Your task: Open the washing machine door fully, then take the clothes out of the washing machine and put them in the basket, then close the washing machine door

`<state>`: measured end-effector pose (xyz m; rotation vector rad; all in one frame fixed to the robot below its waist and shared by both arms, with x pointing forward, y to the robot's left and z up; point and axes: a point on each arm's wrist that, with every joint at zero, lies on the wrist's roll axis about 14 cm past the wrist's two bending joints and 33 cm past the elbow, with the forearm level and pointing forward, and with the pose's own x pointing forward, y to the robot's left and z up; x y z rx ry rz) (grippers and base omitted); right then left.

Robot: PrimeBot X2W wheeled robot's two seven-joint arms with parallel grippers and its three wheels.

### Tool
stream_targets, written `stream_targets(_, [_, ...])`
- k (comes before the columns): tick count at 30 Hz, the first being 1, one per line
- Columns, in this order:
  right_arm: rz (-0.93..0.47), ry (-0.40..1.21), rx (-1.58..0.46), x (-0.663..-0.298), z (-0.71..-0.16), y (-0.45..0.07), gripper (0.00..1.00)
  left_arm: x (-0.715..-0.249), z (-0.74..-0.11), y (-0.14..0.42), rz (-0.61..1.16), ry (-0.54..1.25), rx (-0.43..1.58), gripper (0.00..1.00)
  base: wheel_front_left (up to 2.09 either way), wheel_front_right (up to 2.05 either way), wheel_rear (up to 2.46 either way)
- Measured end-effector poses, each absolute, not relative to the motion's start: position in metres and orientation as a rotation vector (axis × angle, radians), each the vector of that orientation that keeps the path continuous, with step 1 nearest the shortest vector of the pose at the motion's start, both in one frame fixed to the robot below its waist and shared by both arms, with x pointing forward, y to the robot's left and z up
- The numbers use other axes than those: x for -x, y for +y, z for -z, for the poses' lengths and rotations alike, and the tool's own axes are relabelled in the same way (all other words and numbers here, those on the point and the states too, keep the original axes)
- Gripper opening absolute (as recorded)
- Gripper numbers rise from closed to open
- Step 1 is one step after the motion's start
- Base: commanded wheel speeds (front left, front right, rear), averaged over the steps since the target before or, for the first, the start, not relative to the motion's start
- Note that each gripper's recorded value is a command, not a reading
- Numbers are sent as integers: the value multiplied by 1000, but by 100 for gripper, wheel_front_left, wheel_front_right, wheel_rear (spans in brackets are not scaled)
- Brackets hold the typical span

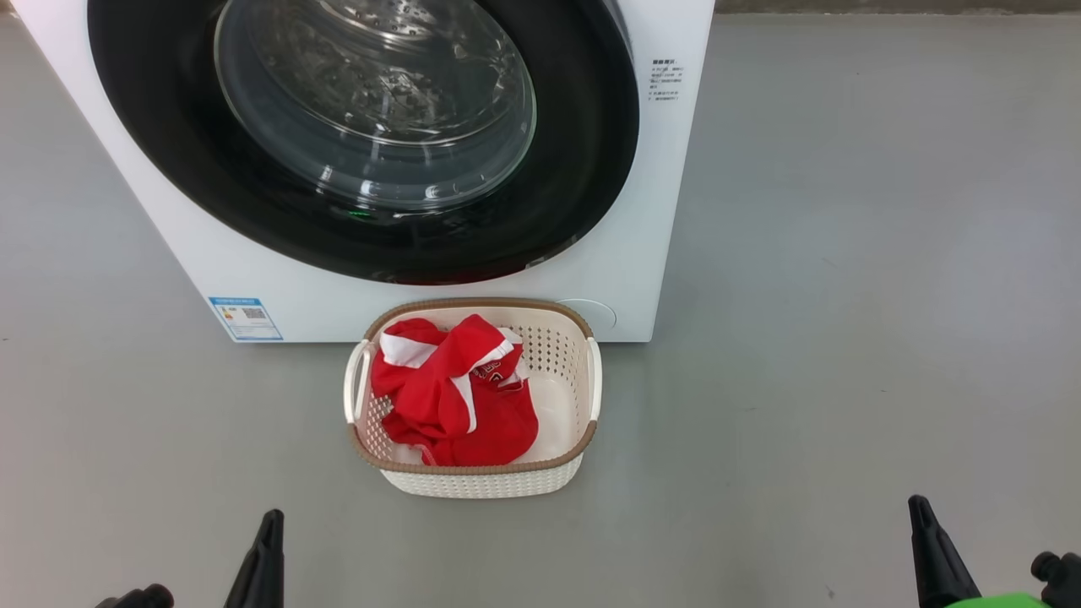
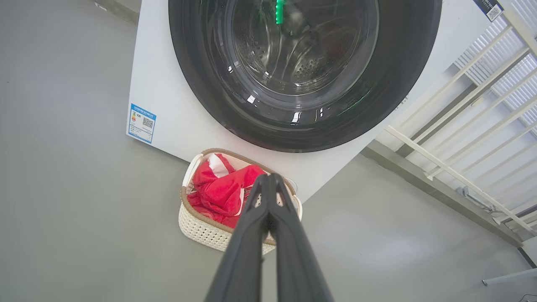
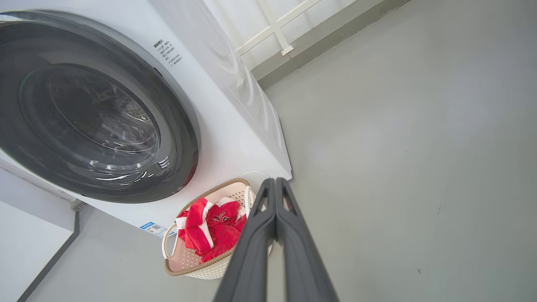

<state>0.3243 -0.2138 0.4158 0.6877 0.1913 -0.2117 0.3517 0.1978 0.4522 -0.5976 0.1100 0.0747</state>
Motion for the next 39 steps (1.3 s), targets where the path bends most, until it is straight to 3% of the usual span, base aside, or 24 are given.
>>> stream_targets(39, [212,133,-1069,-346,-436,-213,0,-361,-459,196,-104,112,1015,0,0,0,0])
